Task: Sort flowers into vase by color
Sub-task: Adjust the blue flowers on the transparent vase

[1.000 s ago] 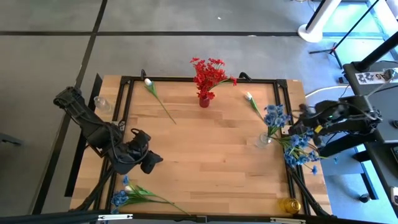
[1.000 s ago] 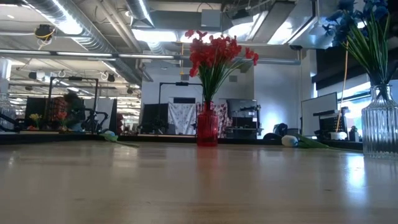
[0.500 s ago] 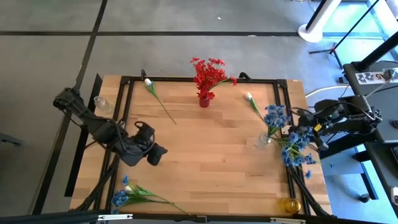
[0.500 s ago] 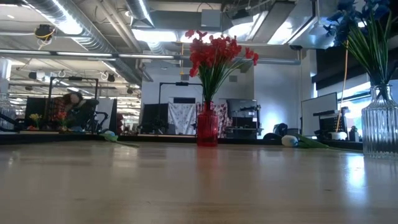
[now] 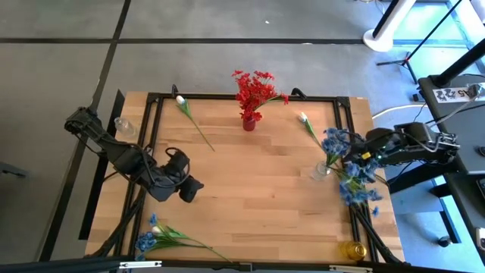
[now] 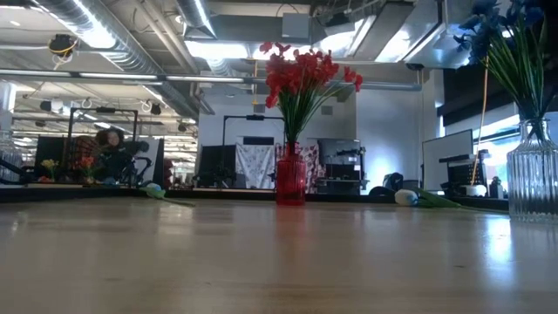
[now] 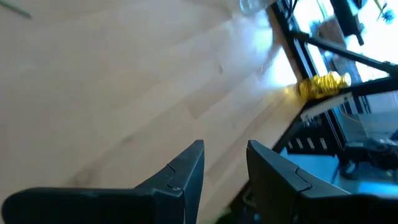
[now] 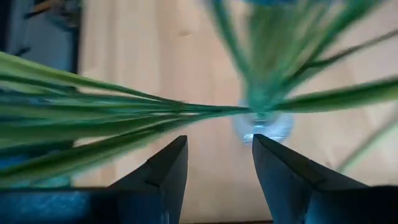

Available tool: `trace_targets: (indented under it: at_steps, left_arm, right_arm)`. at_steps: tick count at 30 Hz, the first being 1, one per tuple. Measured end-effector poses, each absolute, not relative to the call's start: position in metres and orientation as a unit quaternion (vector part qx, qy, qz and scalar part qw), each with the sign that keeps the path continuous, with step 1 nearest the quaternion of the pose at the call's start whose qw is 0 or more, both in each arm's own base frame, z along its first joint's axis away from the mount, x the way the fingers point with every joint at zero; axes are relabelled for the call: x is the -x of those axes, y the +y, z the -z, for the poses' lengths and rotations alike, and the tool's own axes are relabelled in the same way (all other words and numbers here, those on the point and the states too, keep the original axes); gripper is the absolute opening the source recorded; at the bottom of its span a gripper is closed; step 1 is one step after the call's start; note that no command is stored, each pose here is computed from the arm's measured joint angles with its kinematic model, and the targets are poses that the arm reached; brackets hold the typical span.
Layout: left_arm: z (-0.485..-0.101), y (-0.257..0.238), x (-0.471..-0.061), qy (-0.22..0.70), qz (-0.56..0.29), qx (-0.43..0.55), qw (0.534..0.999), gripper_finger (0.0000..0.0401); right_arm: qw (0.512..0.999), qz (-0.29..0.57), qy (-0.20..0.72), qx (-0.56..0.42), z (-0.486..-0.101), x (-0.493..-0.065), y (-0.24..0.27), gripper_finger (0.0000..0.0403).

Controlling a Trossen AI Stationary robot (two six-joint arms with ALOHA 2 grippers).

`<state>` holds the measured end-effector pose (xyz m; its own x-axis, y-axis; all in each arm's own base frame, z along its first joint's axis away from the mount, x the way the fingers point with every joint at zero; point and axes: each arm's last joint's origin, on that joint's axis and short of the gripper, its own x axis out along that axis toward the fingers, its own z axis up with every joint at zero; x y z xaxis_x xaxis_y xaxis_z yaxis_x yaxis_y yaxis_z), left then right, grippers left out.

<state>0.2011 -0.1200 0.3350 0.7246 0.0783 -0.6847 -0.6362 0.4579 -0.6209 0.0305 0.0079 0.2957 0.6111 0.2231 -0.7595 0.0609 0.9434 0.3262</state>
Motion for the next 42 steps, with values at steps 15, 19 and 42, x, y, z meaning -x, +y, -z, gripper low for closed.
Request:
trace_targets:
  at_steps: [15, 19, 42]
  left_arm:
    - [-0.334, -0.123, -0.200, 0.338, -0.202, 0.485, 0.781, 0.0117]
    - [-0.334, -0.122, -0.201, 0.324, -0.207, 0.474, 0.792, 0.0117]
    - [-0.301, -0.144, -0.231, 0.339, -0.225, 0.368, 0.836, 0.0117]
  right_arm:
    - [0.882, -0.024, 0.409, -0.235, -0.309, -0.028, 0.008, 0.0179]
    - [0.879, -0.037, 0.404, -0.250, -0.310, -0.026, 0.008, 0.0179]
    - [0.866, 0.035, 0.397, -0.302, -0.301, -0.033, 0.007, 0.0179]
